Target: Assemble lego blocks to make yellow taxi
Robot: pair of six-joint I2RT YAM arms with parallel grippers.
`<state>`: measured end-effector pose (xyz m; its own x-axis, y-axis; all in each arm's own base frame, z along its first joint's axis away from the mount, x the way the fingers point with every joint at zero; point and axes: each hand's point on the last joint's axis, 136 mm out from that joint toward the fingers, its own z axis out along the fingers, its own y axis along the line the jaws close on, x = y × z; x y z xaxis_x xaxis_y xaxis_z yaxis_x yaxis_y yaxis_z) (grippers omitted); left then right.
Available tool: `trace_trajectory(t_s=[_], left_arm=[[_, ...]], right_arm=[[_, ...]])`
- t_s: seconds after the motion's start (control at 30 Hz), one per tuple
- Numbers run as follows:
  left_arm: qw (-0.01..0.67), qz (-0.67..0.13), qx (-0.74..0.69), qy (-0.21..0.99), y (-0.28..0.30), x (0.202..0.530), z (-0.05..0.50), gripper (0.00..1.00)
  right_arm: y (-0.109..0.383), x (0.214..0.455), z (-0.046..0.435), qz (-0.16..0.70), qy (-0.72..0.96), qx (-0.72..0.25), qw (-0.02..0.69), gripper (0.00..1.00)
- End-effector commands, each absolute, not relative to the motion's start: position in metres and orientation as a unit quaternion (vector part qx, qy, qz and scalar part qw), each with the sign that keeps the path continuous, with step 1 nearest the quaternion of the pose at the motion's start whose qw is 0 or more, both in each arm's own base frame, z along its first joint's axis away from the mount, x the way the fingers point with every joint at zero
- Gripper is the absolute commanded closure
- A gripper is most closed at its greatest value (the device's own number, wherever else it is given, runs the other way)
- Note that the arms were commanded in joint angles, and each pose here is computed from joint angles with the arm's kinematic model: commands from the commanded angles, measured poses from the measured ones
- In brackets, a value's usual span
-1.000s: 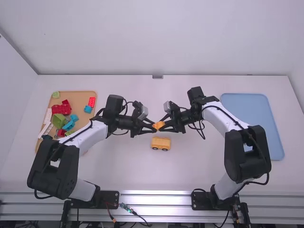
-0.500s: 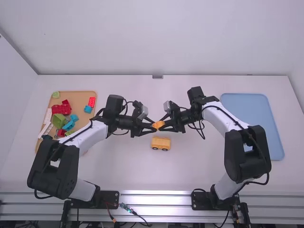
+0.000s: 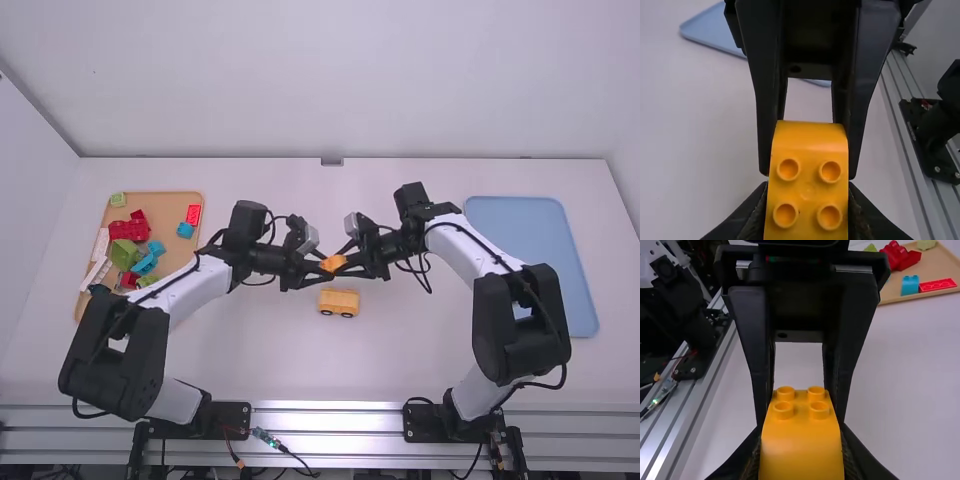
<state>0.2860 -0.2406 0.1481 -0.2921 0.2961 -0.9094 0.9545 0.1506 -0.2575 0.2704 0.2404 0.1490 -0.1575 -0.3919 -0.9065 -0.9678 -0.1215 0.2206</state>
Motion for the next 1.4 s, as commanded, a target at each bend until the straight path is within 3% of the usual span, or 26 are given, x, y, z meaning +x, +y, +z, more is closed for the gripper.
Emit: trace_trajectory(t_s=[0.0, 0.23, 0.4, 0.57, 0.77, 0.8, 0.83, 0.9, 0.97, 1.17, 1.37], left_arm=[[0.361, -0.461, 0.468, 0.662, -0.241, 0.284, 0.148, 0.66], [0.366, -0.475, 0.460, 0.655, -0.233, 0.286, 0.154, 0.57], [0.364, -0.476, 0.460, 0.655, -0.234, 0.285, 0.154, 0.56], [0.359, -0.476, 0.467, 0.653, -0.239, 0.281, 0.152, 0.84], [0.360, -0.475, 0.471, 0.650, -0.241, 0.280, 0.152, 0.91], [0.360, -0.475, 0.472, 0.650, -0.241, 0.280, 0.153, 0.93], [0.360, -0.473, 0.471, 0.651, -0.241, 0.281, 0.152, 0.95], [0.362, -0.459, 0.469, 0.663, -0.240, 0.285, 0.148, 0.97], [0.364, -0.443, 0.463, 0.675, -0.236, 0.291, 0.143, 0.98], [0.370, -0.406, 0.502, 0.668, -0.224, 0.283, 0.136, 0.98], [0.362, -0.353, 0.526, 0.684, -0.210, 0.277, 0.129, 0.98]], right_arm=[[0.242, 0.273, 0.163, 0.471, 0.580, -0.584, 0.318, 0.97], [0.241, 0.272, 0.162, 0.470, 0.583, -0.584, 0.314, 0.97], [0.242, 0.272, 0.162, 0.470, 0.580, -0.586, 0.316, 0.97], [0.242, 0.272, 0.163, 0.470, 0.579, -0.586, 0.316, 0.97], [0.242, 0.272, 0.165, 0.476, 0.576, -0.583, 0.318, 0.93], [0.242, 0.272, 0.166, 0.477, 0.575, -0.582, 0.319, 0.85], [0.242, 0.271, 0.167, 0.480, 0.574, -0.581, 0.320, 0.58], [0.242, 0.271, 0.166, 0.479, 0.575, -0.581, 0.319, 0.19], [0.241, 0.272, 0.164, 0.473, 0.579, -0.584, 0.317, 0.01], [0.224, 0.279, 0.149, 0.434, 0.600, -0.597, 0.309, 0.01], [0.199, 0.268, 0.153, 0.445, 0.562, -0.604, 0.348, 0.01]])
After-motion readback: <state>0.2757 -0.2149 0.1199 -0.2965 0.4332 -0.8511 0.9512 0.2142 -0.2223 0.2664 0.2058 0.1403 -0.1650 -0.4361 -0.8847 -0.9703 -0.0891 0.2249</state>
